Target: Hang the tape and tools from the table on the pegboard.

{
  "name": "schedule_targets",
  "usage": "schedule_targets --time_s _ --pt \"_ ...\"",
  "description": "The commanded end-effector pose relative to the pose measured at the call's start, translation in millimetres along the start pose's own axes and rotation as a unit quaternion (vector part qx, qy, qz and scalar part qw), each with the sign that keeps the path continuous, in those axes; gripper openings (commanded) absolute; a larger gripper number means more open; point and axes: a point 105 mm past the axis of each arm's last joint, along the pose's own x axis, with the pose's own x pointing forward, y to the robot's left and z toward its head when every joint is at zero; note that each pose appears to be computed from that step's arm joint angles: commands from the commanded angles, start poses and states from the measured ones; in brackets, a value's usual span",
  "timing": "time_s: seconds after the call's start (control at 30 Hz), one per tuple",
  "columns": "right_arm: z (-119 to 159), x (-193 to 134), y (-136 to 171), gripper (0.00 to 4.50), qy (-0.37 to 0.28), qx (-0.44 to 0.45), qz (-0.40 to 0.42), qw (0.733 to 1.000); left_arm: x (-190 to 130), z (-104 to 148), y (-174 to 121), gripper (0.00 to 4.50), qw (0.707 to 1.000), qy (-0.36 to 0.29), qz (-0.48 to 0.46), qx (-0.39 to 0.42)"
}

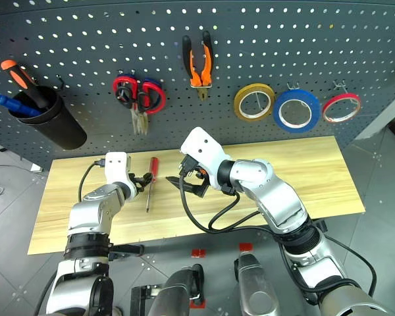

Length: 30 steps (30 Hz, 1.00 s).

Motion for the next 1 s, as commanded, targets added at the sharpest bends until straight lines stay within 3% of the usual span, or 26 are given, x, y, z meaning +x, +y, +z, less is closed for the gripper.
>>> schedule_targets --time_s 0.03,0.17,0.27,0.43,0.53,0.77,0.9,1.0 --pt "17.3 -1.0 1.6 4.5 -0.021 -0.013 0.011 1.0 12.2 -6.3 1.2 3.24 1.0 0.028 -0.008 -0.002" --pt "19.9 -1.6 2.1 4.5 -0.02 -0.015 0.015 1.0 18.6 -11.0 -0.4 3.06 0.999 0.048 -0.016 0.01" --pt "20.2 -2.4 1.5 4.5 -0.02 -0.014 0.015 1.0 19.6 -12.8 3.9 2.4 0.998 0.055 -0.015 0.018" --pt "18.8 -2.8 0.0 4.5 -0.017 -0.014 0.016 1.0 14.9 -10.1 12.0 0.86 0.998 0.047 -0.017 0.041" --pt "22.2 -6.2 3.6 4.5 -0.026 -0.021 0.035 0.999 3.0 -5.5 14.2 0.87 0.998 0.021 -0.029 0.048" --pt "48.0 -21.6 12.0 4.5 -0.101 -0.089 0.059 0.989 -63.3 4.6 5.2 0.87 0.99 -0.073 -0.068 0.095" --pt "65.6 -30.8 13.6 4.5 -0.144 -0.092 0.071 0.983 -112.9 43.2 -9.8 0.87 0.97 -0.196 -0.057 0.132" --pt "85.0 -35.7 8.0 4.5 -0.199 -0.085 0.058 0.975 -154.6 97.6 -13.2 0.87 0.94 -0.323 -0.035 0.1"
